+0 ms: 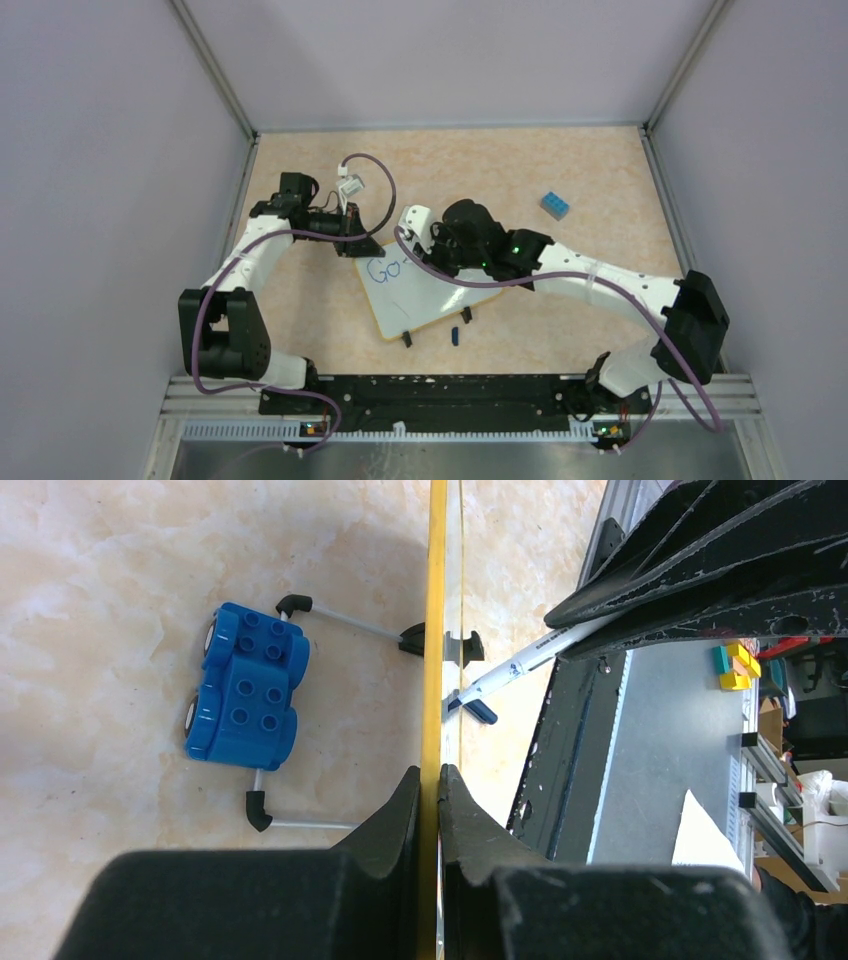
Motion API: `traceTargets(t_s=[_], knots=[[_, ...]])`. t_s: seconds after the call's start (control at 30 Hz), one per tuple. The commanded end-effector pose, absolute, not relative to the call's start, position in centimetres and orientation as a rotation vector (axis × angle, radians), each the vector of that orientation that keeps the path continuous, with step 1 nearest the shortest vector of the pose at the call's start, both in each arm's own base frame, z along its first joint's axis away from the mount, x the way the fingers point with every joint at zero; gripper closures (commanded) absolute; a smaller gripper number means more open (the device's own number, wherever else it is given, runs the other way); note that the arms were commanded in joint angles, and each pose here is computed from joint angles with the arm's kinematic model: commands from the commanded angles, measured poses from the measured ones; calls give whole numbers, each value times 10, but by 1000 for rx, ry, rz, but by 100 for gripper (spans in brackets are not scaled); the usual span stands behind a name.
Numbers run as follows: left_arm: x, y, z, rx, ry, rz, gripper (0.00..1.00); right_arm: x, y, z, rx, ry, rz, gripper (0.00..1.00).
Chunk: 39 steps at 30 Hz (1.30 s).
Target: Write a sentence on the whiteboard
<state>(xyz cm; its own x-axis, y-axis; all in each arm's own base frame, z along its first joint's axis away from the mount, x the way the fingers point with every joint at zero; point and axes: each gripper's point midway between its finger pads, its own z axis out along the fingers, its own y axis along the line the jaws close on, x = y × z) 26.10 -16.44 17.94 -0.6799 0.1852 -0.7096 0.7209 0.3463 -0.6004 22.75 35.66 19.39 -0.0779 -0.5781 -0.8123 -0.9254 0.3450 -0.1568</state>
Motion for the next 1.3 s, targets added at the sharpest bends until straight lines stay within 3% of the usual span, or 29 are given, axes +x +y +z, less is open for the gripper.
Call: traceTargets(t_s=[0.0,0.6,1.27], knots=[[266,-159,177,804,2087,-1248,100,236,364,200,-1312,1748,529,100],[267,-159,176,800,2094,-1248,100,222,349,186,-1355,1771,533,100],[268,-160,178,797,2092,-1252,100,248,332,203,-1292,1759,413,100]])
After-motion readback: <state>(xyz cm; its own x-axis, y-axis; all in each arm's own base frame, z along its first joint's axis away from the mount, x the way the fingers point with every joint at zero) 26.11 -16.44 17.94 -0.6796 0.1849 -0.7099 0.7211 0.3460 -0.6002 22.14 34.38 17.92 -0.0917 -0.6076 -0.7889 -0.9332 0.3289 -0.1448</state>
